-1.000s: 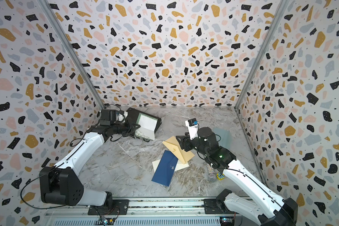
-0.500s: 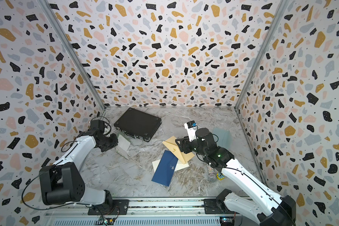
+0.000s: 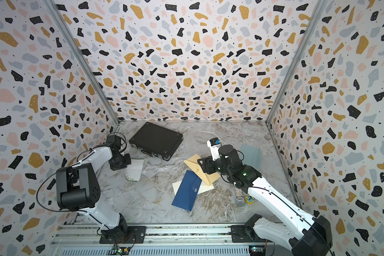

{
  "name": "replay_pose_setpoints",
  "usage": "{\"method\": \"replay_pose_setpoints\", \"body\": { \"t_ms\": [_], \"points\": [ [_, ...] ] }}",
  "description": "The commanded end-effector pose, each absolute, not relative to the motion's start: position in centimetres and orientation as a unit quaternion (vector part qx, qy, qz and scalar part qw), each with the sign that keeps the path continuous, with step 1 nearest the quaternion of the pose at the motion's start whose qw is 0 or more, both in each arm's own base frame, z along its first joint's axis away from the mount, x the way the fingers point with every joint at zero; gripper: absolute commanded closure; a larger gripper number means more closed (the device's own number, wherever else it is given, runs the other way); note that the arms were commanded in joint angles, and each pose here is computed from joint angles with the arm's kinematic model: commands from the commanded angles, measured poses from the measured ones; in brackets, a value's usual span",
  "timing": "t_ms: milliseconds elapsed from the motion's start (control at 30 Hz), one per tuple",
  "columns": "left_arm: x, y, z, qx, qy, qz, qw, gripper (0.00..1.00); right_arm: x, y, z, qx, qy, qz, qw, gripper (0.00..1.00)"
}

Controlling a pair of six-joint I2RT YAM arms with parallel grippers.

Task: Take the letter paper out of the envelope
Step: Place the letter paper at the center of the board.

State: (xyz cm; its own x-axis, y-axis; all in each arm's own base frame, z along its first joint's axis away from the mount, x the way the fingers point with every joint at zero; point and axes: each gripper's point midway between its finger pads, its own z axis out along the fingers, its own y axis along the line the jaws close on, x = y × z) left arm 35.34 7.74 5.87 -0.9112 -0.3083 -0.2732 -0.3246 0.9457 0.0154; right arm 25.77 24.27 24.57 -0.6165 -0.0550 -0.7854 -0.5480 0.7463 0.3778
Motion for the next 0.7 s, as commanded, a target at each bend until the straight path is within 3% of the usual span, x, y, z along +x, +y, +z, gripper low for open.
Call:
{"method": "replay_pose_setpoints", "body": {
  "t_ms": [0, 200, 300, 367, 400, 667],
  "points": [
    [37.0, 9.0, 6.2, -0.139, 0.978, 0.058, 0.148, 1.00, 25.7, 24.3, 24.9, -0.183, 0.844, 0.306, 0.400, 0.36],
    [37.2, 9.3, 5.4, -0.132, 0.979, 0.066, 0.140, 1.00, 26.0, 24.3, 24.1, -0.192, 0.849, 0.289, 0.398, 0.34],
    [36.7, 9.3, 5.1, -0.132, 0.980, 0.070, 0.135, 0.80, 26.2, 24.6, 23.8, -0.194, 0.849, 0.290, 0.396, 0.32],
    [36.3, 9.5, 5.1, -0.133, 0.979, 0.077, 0.132, 0.61, 26.5, 24.9, 23.4, -0.196, 0.852, 0.289, 0.390, 0.32],
    [36.2, 9.7, 5.3, -0.133, 0.979, 0.082, 0.134, 0.57, 26.6, 25.0, 23.2, -0.196, 0.854, 0.288, 0.387, 0.32],
    [35.6, 10.2, 7.3, -0.144, 0.974, 0.101, 0.143, 0.47, 27.8, 24.1, 20.7, -0.175, 0.883, 0.237, 0.366, 0.35]
  ]
}}
